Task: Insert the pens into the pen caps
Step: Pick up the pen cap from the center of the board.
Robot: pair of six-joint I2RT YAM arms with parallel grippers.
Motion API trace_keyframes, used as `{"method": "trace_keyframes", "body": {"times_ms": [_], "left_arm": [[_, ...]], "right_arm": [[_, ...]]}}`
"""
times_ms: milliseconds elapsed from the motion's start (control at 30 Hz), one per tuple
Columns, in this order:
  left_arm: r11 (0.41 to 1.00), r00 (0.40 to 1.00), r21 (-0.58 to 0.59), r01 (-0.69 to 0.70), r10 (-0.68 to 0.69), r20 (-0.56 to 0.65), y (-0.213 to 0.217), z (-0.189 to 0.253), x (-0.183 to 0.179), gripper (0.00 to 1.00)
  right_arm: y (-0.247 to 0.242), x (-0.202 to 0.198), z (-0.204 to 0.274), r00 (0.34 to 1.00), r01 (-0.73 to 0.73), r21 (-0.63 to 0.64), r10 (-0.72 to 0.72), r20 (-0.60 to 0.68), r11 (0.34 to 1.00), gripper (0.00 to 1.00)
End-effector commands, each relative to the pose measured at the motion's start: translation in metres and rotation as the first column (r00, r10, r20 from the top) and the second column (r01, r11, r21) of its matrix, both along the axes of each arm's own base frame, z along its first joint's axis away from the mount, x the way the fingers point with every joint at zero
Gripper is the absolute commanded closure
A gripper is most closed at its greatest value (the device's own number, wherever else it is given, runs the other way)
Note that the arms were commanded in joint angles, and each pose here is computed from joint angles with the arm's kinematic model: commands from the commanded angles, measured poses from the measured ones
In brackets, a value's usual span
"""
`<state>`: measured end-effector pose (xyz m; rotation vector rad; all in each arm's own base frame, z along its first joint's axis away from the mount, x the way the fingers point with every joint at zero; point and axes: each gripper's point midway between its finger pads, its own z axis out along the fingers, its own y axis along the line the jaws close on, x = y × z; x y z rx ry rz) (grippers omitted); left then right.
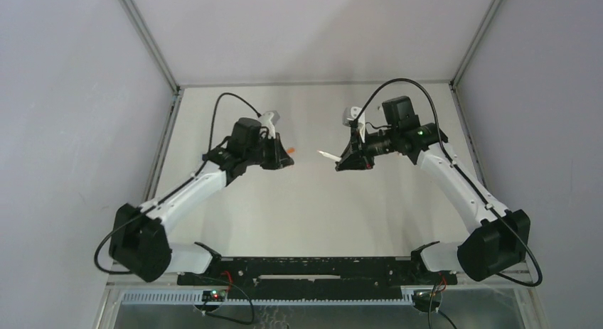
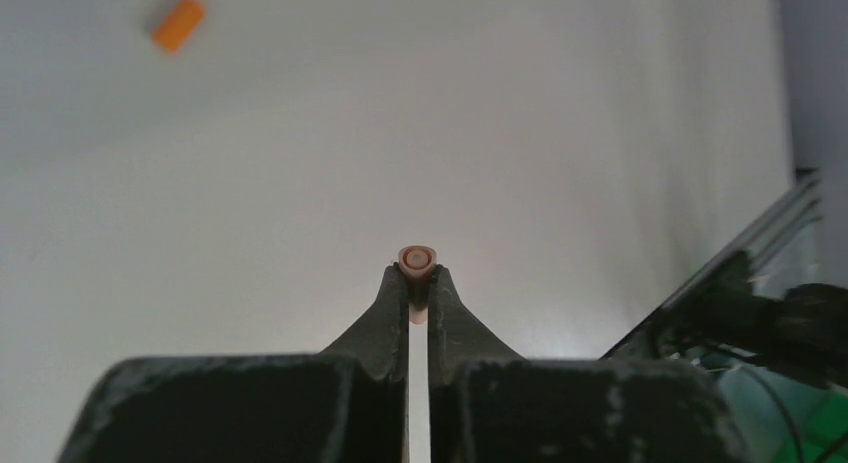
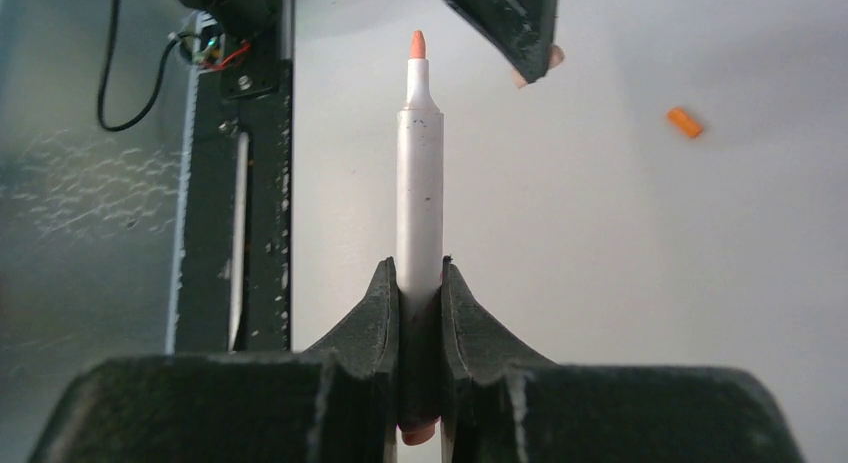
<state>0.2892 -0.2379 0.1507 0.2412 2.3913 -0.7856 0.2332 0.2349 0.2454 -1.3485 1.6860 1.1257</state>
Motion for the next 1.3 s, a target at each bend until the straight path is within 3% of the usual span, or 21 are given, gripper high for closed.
{"method": "trace_keyframes", "body": {"times_ms": [0,167,267,400,667,900,1267], "left_arm": [[0.958,0.972,-0.283,0.043,0.025,0.234,-0.018,0.082,0.006,1.0],[0.89,0.891,-0.441,0.12,0.099,0.443,-0.012,0.155,-0.004,1.0],[0.832,0.846,-0.531,0.161,0.161,0.509,-0.006,0.19,-0.012,1.0],[0.737,0.808,-0.64,0.215,0.234,0.541,-0.001,0.227,-0.021,1.0],[0.58,0.814,-0.746,0.327,0.228,0.535,-0.007,0.26,-0.038,1.0],[0.517,0.814,-0.765,0.384,0.201,0.545,-0.009,0.272,-0.05,1.0],[0.511,0.823,-0.764,0.394,0.173,0.541,-0.014,0.266,-0.051,1.0]], "right_arm": [[0.014,0.035,0.046,0.976,0.101,0.123,-0.123,0.182,0.987,1.0],[0.027,0.031,0.071,0.972,0.128,0.183,-0.16,0.171,0.975,1.0],[0.034,0.022,0.086,0.968,0.133,0.22,-0.174,0.179,0.966,1.0],[0.039,0.009,0.099,0.97,0.148,0.281,-0.194,0.147,0.948,1.0],[0.05,-0.009,0.097,0.973,0.22,0.34,-0.229,-0.016,0.914,1.0],[0.064,-0.008,0.103,0.965,0.26,0.386,-0.252,-0.074,0.885,1.0],[0.075,-0.014,0.11,0.971,0.24,0.414,-0.223,-0.091,0.878,1.0]]}}
